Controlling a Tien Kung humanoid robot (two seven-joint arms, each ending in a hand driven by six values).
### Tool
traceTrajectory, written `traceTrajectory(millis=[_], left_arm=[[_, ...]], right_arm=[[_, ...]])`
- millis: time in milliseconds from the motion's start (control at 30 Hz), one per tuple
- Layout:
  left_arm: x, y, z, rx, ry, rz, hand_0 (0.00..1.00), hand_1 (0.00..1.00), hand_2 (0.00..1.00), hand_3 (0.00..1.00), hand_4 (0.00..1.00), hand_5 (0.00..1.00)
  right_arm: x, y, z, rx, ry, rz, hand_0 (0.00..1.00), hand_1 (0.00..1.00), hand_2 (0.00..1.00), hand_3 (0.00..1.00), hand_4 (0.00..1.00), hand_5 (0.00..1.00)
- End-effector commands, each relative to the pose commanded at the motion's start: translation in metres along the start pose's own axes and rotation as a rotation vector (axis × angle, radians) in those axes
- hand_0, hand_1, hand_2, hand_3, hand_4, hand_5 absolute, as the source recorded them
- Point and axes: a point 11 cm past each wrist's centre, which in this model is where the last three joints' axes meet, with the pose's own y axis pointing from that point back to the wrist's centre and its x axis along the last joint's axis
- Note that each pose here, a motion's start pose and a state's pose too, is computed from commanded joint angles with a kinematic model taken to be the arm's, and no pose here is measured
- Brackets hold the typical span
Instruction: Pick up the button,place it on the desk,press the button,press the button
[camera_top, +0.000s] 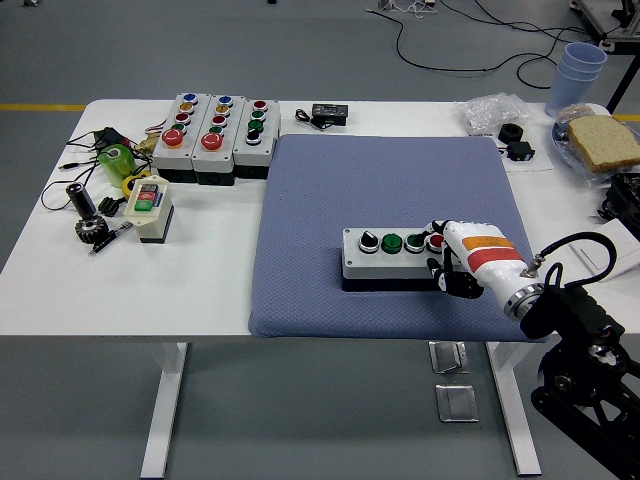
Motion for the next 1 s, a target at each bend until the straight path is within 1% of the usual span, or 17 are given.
traceTrajectory(millis=[100,200,333,400,467,567,600,667,800,833,1000], left_arm=[[0.000,0.000,0.000,-0.001,0.000,0.000,0.652,0.638,0.658,0.557,0.326,0.842],[0.000,0.000,0.001,-0.001,0.001,0.000,0.652,0.638,0.658,0.556,0.326,0.844],[0.000,0.000,0.001,-0.002,0.000,0.000,0.652,0.638,0.658,0.556,0.326,0.844],[0.000,0.000,0.001,-0.002,0.000,0.000,0.652,0.639,0.658,0.558,0.327,0.844],[0.000,0.000,0.001,-0.002,0.000,-0.001,0.652,0.639,0.658,0.558,0.327,0.844],[0.000,0.000,0.001,-0.002,-0.002,-0.002,0.652,0.639,0.658,0.558,0.327,0.844],[-0.001,0.000,0.000,-0.001,-0.003,-0.002,0.652,0.639,0.658,0.556,0.329,0.847],[-0.001,0.000,0.000,-0.001,-0.004,-0.003,0.652,0.639,0.658,0.556,0.329,0.847],[-0.002,0.000,-0.001,0.001,-0.007,-0.005,0.652,0.639,0.658,0.556,0.329,0.847],[-0.003,0.000,-0.001,0.002,-0.010,-0.005,0.652,0.639,0.658,0.557,0.327,0.844],[-0.004,0.000,-0.003,0.005,-0.013,-0.007,0.652,0.639,0.658,0.557,0.327,0.844]], right_arm=[[-0.001,-0.001,0.000,-0.004,0.002,-0.008,0.155,0.002,0.222,0.635,0.593,0.002],[0.002,-0.001,0.000,-0.001,-0.002,0.002,0.156,0.002,0.222,0.635,0.590,0.002],[0.012,-0.001,-0.002,0.007,-0.027,0.038,0.156,0.002,0.222,0.635,0.590,0.002],[0.017,-0.001,-0.003,0.009,-0.062,0.059,0.155,0.002,0.222,0.634,0.588,0.002],[0.021,0.000,-0.002,0.005,-0.117,0.069,0.155,0.002,0.222,0.634,0.588,0.002],[0.029,0.000,0.002,-0.007,-0.251,0.098,0.155,0.002,0.222,0.634,0.588,0.002],[0.033,0.001,0.003,0.000,-0.296,0.124,0.300,0.098,0.320,0.686,0.493,0.002],[0.039,0.003,0.005,0.018,-0.389,0.161,0.300,0.098,0.320,0.686,0.493,0.002],[0.047,0.007,0.008,0.066,-0.573,0.196,0.300,0.098,0.320,0.686,0.493,0.002],[0.050,0.009,0.010,0.075,-0.623,0.210,0.647,0.554,0.645,0.823,0.629,0.080],[0.060,0.014,0.020,0.101,-0.840,0.261,0.647,0.554,0.645,0.823,0.629,0.080]])
